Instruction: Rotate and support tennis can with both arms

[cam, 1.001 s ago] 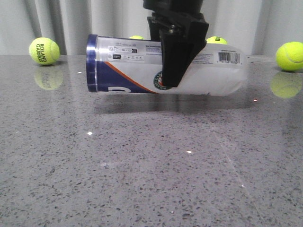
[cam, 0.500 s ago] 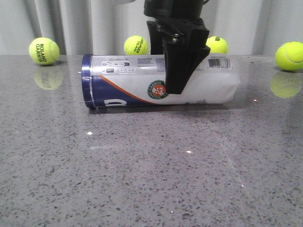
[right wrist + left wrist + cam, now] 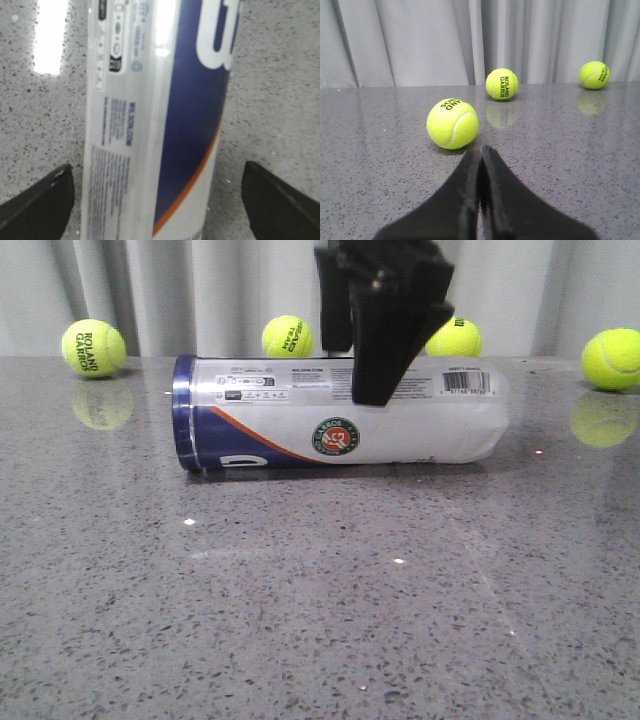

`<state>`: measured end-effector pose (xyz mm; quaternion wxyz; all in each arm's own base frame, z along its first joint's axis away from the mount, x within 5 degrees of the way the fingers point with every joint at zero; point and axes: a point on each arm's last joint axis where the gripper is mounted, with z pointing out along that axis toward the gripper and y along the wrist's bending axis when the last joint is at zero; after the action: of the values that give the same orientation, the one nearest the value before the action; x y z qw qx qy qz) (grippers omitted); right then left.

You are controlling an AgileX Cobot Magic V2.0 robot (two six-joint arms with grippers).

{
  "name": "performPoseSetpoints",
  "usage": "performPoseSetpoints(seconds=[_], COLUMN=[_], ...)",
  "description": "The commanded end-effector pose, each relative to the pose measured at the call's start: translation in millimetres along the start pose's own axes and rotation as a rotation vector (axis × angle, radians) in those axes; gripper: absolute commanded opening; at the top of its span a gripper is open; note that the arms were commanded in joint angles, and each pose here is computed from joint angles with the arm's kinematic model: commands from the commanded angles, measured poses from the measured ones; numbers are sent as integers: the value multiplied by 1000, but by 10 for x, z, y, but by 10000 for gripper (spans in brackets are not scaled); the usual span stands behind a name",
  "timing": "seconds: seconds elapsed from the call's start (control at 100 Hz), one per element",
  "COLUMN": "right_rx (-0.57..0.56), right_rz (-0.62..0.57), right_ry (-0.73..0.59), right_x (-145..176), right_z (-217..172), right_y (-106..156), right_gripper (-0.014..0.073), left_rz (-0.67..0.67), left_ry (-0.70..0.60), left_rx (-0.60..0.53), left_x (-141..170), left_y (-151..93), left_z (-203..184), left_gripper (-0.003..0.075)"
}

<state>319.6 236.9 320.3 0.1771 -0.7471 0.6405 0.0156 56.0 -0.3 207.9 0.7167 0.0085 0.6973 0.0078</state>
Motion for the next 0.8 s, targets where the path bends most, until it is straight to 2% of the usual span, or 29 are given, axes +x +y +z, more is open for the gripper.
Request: performPoseSetpoints(seconds=[0.0,0.09,0.16,0.33,0.45,0.67,0.79], right_rx=[52,62,85,140,191,221,236], right_rz=[0,62,164,546,690,917,1024], right_ry=[-32,-41,-60,-108,-115,-137,-134], right_x=[-23,-11,-5,37,97,306,490], right_z=[-483,-644,-779,-1073,-1235,-1418,-1485], right_y=[107,174,219,315,382,528,636], right_gripper=[664,664,653,572,395,-76,-59], left_rz=[-11,-11,-11,-11,-11,-11,-11], left_ry=[-63,-63,-63,-63,-63,-63,-63], left_rx=[-11,-11,-11,-11,-11,-11,-11], left_x=[69,69,69,69,69,69,69], left_y=[6,6,6,6,6,6,6], left_z=[-12,-12,-12,-12,-12,-12,-12], left_gripper=[-20,-20,-20,-20,-20,-20,-20])
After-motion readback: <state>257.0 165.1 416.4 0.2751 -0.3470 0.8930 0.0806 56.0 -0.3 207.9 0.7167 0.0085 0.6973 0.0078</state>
